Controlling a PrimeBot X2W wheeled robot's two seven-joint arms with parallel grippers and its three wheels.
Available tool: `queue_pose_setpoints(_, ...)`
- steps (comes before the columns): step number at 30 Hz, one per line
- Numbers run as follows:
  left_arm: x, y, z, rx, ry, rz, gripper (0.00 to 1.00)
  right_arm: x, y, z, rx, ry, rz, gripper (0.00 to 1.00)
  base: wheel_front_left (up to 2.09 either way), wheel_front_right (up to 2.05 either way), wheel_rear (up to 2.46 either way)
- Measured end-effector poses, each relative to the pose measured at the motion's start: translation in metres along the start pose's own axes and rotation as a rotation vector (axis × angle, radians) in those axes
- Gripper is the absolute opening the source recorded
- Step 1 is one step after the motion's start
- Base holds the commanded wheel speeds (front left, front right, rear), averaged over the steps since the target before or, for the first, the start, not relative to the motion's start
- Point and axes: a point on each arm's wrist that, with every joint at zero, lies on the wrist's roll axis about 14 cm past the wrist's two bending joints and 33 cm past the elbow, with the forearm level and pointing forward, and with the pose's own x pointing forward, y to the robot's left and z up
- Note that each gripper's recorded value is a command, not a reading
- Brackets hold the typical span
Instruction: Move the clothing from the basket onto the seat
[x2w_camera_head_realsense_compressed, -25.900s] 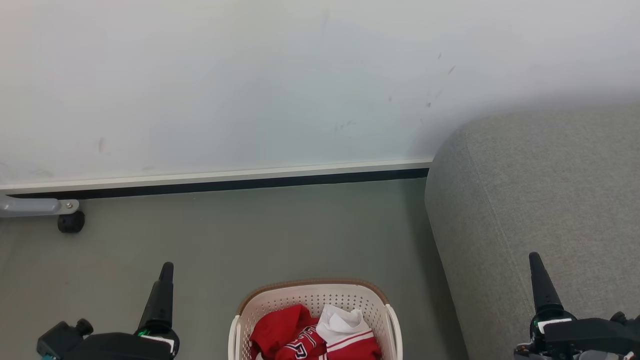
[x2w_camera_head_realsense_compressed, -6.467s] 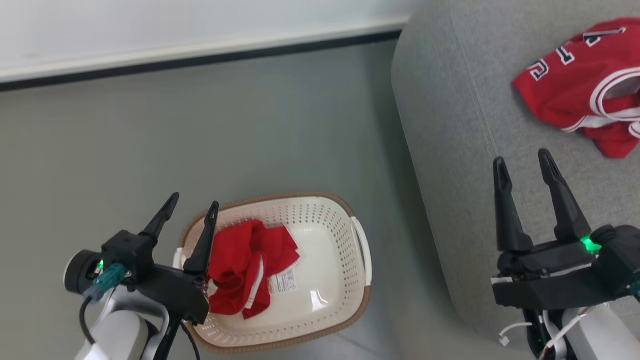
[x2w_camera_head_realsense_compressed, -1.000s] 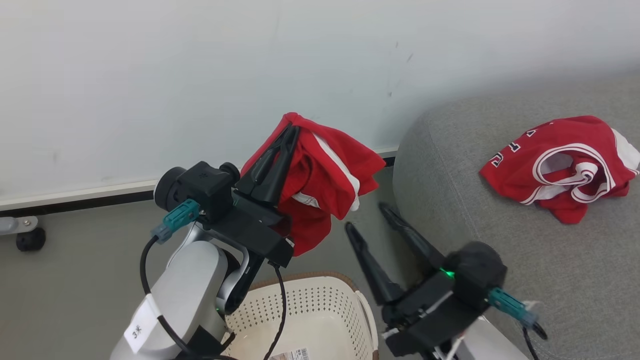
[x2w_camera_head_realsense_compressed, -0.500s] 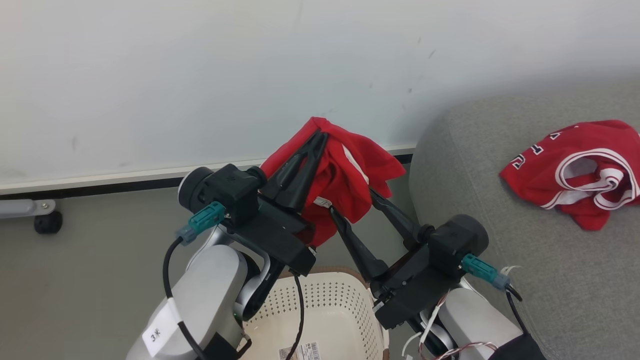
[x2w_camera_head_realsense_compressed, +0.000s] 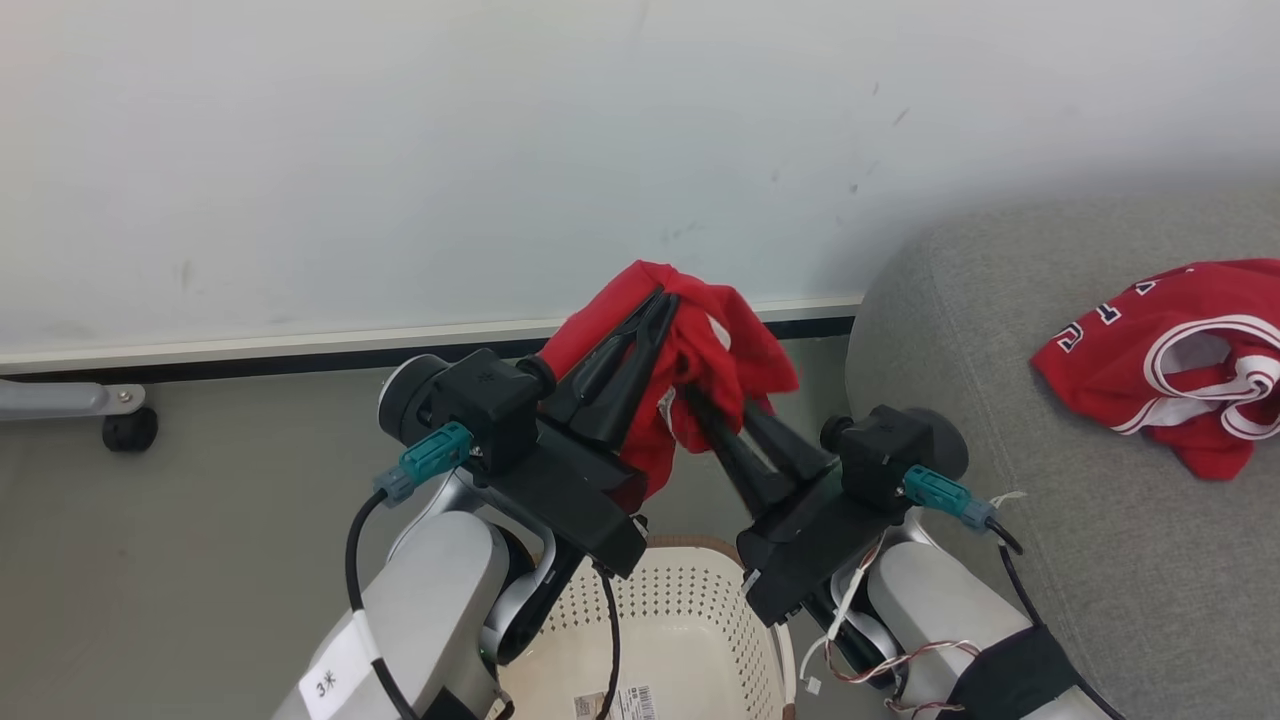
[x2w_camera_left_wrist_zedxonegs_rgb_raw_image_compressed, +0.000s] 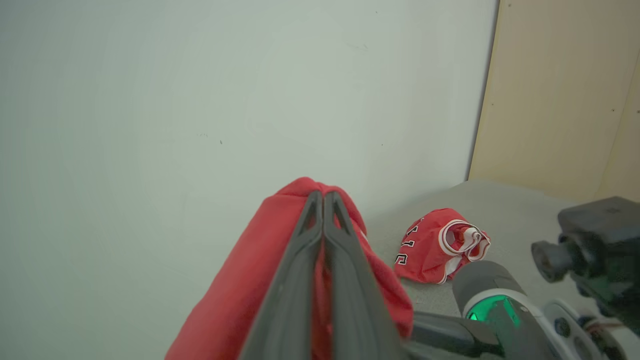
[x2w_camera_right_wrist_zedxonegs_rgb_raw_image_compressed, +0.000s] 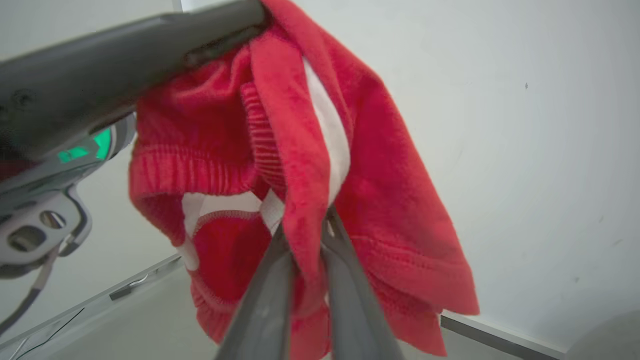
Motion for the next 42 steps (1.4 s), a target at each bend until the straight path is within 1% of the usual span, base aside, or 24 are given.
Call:
queue_pose_setpoints(5,-0.002,0.002,0.000,0.001,0.005,0.004,0.00,0.000,0.001,-0.006,0.009,0.020,0.003,0.00,0.00,0.00,0.00)
queue_pose_setpoints(11,-0.006,0.011,-0.005,0.003,0.020,0.037,0.00,0.000,-0.003,-0.006,0.030,0.018,-0.012,0.00,0.00,0.00,0.00)
queue_pose_setpoints(15,-0.007,0.014,-0.011,-0.002,0.034,0.044,0.00,-0.004,-0.018,0.001,0.034,-0.004,-0.059,0.00,0.00,0.00,0.00)
queue_pose_setpoints(16,-0.006,0.013,-0.012,-0.003,0.038,0.042,0.02,-0.005,-0.022,0.003,0.032,-0.010,-0.069,0.00,0.00,0.00,0.00)
queue_pose_setpoints(17,-0.006,0.012,-0.013,-0.004,0.040,0.038,0.20,-0.007,-0.026,0.006,0.029,-0.016,-0.080,0.00,0.00,0.00,0.00)
queue_pose_setpoints(18,-0.005,0.011,-0.015,-0.005,0.047,0.034,0.25,-0.009,-0.031,0.009,0.025,-0.024,-0.091,0.00,0.00,0.00,0.00)
queue_pose_setpoints(19,-0.005,0.010,-0.015,-0.005,0.050,0.030,0.48,-0.011,-0.037,0.012,0.021,-0.033,-0.106,0.00,0.00,0.00,0.00)
queue_pose_setpoints(20,-0.004,0.009,-0.016,-0.006,0.052,0.026,0.85,-0.013,-0.043,0.017,0.013,-0.045,-0.120,0.00,0.00,0.00,0.00)
queue_pose_setpoints(21,-0.003,0.007,-0.017,-0.008,0.056,0.022,1.00,-0.015,-0.049,0.022,0.004,-0.057,-0.134,0.00,0.00,0.00,0.00)
queue_pose_setpoints(28,-0.001,-0.002,-0.025,-0.025,0.073,-0.006,1.00,-0.037,-0.096,0.059,-0.078,-0.137,-0.252,0.00,0.00,0.00,0.00)
queue_pose_setpoints(33,-0.001,-0.013,-0.034,-0.034,0.097,-0.041,1.00,-0.058,-0.119,0.089,-0.148,-0.199,-0.328,0.00,0.00,0.00,0.00)
queue_pose_setpoints(37,0.001,-0.023,-0.040,-0.043,0.110,-0.072,1.00,-0.081,-0.133,0.110,-0.213,-0.241,-0.386,0.00,0.00,0.00,0.00)
queue_pose_setpoints(42,0.004,-0.041,-0.050,-0.064,0.131,-0.129,1.00,-0.112,-0.140,0.124,-0.262,-0.270,-0.450,0.00,0.00,0.00,0.00)
